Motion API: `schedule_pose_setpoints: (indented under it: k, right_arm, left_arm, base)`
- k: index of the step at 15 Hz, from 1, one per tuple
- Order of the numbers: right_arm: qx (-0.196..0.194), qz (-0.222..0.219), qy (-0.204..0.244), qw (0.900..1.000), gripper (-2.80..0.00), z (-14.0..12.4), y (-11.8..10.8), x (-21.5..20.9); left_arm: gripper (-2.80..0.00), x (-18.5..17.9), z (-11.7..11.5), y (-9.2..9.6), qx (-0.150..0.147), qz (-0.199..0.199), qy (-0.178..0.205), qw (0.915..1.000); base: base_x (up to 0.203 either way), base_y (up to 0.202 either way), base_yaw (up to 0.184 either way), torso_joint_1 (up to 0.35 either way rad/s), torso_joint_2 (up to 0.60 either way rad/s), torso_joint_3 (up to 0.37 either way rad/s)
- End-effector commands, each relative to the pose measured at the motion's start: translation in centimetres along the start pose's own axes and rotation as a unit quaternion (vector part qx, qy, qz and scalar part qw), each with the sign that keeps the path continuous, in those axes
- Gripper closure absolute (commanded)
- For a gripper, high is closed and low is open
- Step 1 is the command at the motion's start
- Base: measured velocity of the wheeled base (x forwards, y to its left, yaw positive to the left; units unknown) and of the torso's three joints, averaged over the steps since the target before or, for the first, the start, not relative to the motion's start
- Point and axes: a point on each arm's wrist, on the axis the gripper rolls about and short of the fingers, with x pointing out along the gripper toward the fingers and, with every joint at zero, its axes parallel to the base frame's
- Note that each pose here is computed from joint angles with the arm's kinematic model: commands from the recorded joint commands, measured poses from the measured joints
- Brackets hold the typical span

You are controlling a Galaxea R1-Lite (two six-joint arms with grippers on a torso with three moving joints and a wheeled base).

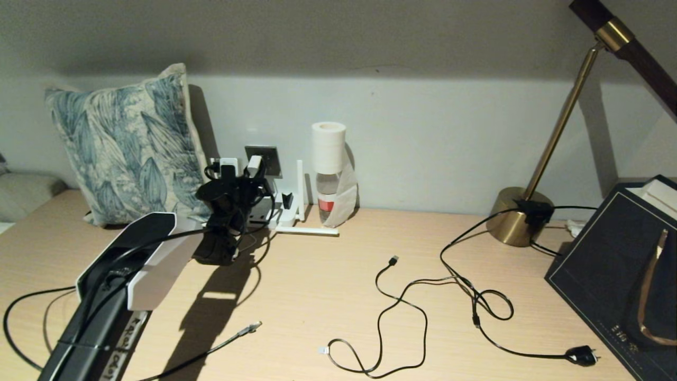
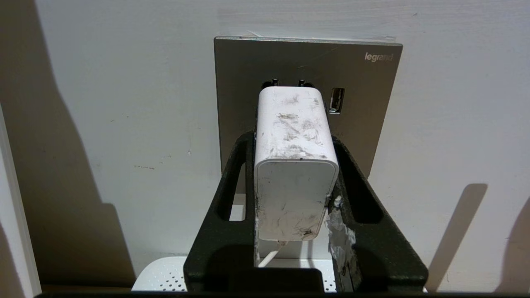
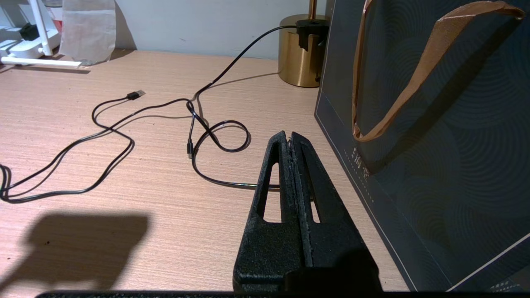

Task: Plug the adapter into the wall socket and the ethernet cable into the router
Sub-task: Plug plug into socket

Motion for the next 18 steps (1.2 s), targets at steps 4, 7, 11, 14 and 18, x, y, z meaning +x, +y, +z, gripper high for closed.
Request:
schedule_pose_setpoints:
  k: [4, 7, 11, 14, 18]
  right_arm:
    - [0.000, 0.000, 0.013, 1.000, 0.00, -0.7, 0.0, 0.2]
    - [0.000, 0.000, 0.013, 1.000, 0.00, -0.7, 0.0, 0.2]
    - [0.000, 0.000, 0.013, 1.000, 0.00, -0.7, 0.0, 0.2]
    - [0.000, 0.000, 0.013, 1.000, 0.00, -0.7, 0.0, 0.2]
    - [0.000, 0.000, 0.013, 1.000, 0.00, -0.7, 0.0, 0.2]
  left_arm:
    - [0.00, -0.1, 0.0, 0.0, 0.000, 0.000, -0.002, 1.0000]
    - [0.00, -0.1, 0.0, 0.0, 0.000, 0.000, -0.001, 1.0000]
    - [0.00, 0.1, 0.4, -0.1, 0.000, -0.001, -0.001, 1.0000]
    - [0.00, 0.4, 0.8, -0.1, 0.000, -0.001, -0.001, 1.0000]
    - [0.00, 0.6, 1.1, -0.1, 0.000, 0.000, 0.000, 1.0000]
  base:
    - [0.000, 0.000, 0.000, 0.000, 0.00, 0.000]
    - [0.000, 0.000, 0.000, 0.000, 0.00, 0.000]
    - [0.000, 0.000, 0.000, 0.000, 0.00, 0.000]
    - [0.000, 0.000, 0.000, 0.000, 0.00, 0.000]
    - [0.000, 0.000, 0.000, 0.000, 0.00, 0.000]
